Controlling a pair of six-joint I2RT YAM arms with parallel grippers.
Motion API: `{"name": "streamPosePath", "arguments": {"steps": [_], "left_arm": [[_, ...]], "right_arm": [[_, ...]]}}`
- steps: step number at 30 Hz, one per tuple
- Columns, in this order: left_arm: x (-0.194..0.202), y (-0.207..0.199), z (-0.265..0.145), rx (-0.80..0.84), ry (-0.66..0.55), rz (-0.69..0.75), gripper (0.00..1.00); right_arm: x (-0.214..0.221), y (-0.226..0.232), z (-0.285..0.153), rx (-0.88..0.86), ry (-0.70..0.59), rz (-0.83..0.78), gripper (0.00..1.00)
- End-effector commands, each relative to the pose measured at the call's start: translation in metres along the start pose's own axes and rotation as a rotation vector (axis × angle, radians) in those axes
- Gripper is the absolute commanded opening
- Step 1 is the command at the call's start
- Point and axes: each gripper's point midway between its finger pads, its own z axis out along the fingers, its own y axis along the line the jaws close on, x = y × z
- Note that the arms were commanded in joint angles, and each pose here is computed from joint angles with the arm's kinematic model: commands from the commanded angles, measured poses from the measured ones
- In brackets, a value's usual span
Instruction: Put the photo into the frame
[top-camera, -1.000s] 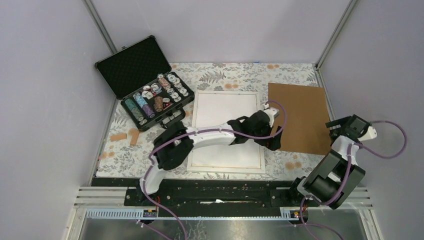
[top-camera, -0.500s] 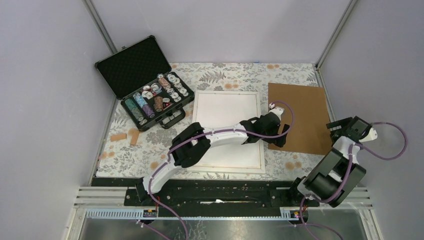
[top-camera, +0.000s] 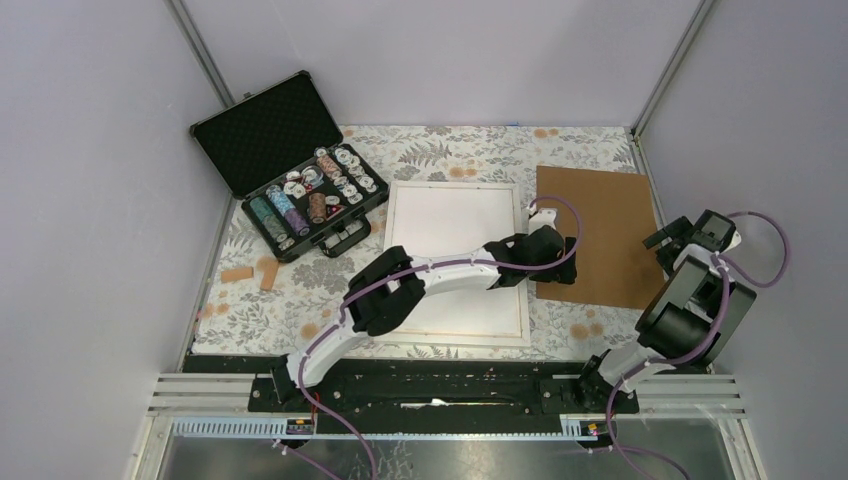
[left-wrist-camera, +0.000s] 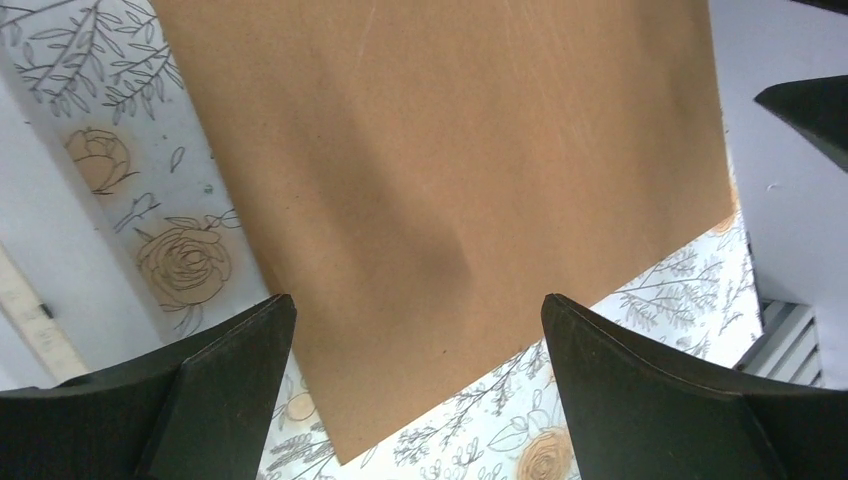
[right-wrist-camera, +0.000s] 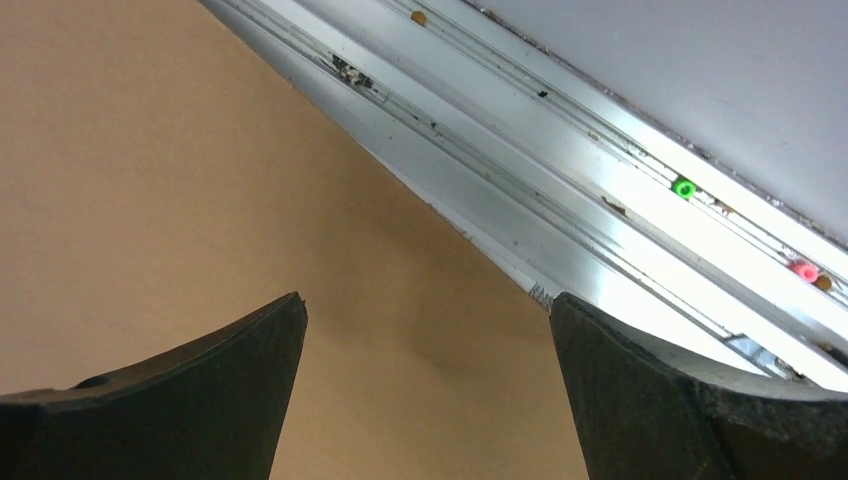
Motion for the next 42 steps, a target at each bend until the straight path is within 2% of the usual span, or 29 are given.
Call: {"name": "streamPosePath", "arguments": {"steps": [1, 8, 13, 20, 24, 27, 36, 42], "left_arm": [[0.038, 0.031, 0.019, -0.087, 0.102, -0.085, 0.99], [0.047, 0.031, 0.026, -0.080, 0.128, -0.147, 0.99], [0.041, 0.040, 0.026, -0.113, 0.094, -0.088, 0.99], [0.060, 0.047, 0.030, -0.115, 0.162, -0.154, 0.99], [0.064, 0.050, 0.031, -0.119, 0.170, -0.154, 0.99], [0.066, 0.051, 0.032, -0.116, 0.174, -0.161, 0.99], [0.067, 0.055, 0.029, -0.111, 0.177, -0.168, 0.99], [0.066, 0.057, 0.027, -0.099, 0.183, -0.156, 0.99]], "right_arm": [[-0.015, 0.000, 0.007, 0.027, -0.014, -0.072, 1.00], [-0.019, 0.003, 0.012, 0.033, -0.009, -0.084, 1.00], [-0.006, 0.017, 0.023, -0.043, 0.061, -0.069, 1.00], [0.013, 0.038, 0.035, -0.140, 0.154, -0.049, 1.00], [0.012, 0.059, 0.026, -0.251, 0.162, -0.036, 0.99], [0.011, 0.079, 0.013, -0.356, 0.169, -0.013, 0.94], [0.015, 0.091, 0.002, -0.416, 0.195, -0.008, 0.91], [0.017, 0.112, -0.021, -0.536, 0.222, 0.061, 0.87]]}}
